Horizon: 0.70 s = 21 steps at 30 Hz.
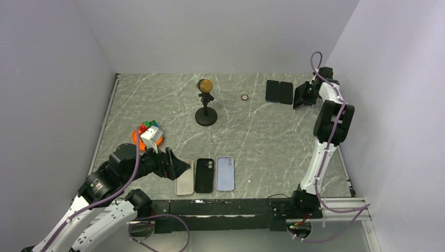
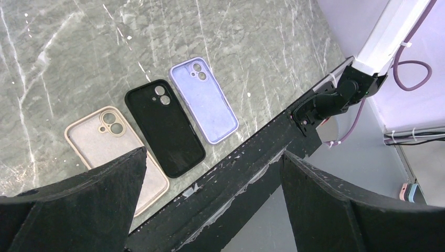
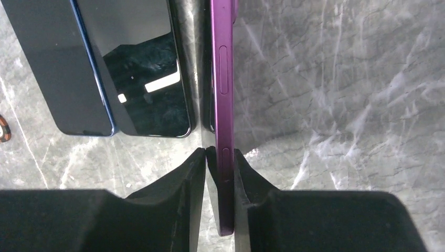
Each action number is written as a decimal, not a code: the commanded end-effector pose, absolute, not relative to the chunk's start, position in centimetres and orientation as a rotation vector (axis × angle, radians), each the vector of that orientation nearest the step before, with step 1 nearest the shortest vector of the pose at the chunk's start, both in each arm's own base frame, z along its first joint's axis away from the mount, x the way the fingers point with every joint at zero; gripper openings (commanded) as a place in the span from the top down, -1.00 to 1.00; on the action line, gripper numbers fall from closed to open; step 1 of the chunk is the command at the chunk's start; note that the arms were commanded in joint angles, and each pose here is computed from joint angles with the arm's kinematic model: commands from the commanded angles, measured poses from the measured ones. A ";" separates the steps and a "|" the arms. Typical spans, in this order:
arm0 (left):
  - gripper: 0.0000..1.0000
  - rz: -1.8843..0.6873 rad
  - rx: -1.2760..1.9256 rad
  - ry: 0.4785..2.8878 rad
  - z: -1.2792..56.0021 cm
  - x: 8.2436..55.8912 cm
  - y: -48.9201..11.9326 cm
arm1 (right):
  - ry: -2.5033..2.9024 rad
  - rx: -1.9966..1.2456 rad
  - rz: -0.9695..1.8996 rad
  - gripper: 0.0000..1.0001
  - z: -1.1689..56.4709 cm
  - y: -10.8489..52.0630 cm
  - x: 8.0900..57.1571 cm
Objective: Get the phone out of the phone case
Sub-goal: Place the phone at the corner of the board.
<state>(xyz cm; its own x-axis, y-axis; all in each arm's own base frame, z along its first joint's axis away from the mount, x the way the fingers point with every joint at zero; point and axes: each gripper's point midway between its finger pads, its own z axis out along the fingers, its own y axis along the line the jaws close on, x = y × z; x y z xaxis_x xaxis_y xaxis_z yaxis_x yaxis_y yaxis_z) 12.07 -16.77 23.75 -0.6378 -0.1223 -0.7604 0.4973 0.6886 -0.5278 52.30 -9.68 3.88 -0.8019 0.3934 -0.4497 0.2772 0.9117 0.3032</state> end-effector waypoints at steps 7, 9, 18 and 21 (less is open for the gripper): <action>-0.99 -0.966 0.292 2.016 25.4 12.5 -17.1 | 2.478 0.385 0.225 0.13 2.9 -11.1 54.6; -0.99 -0.967 0.287 2.017 25.4 12.5 -17.1 | 2.469 0.341 0.208 -0.02 3.1 -10.5 55.2; -0.99 -0.915 0.196 2.033 25.0 13.4 -16.3 | 2.482 0.414 -0.213 -1.00 5.7 -12.3 53.8; -0.99 -0.851 0.128 2.029 24.9 14.1 -15.2 | 2.455 0.510 -0.360 -1.00 8.3 -13.0 51.4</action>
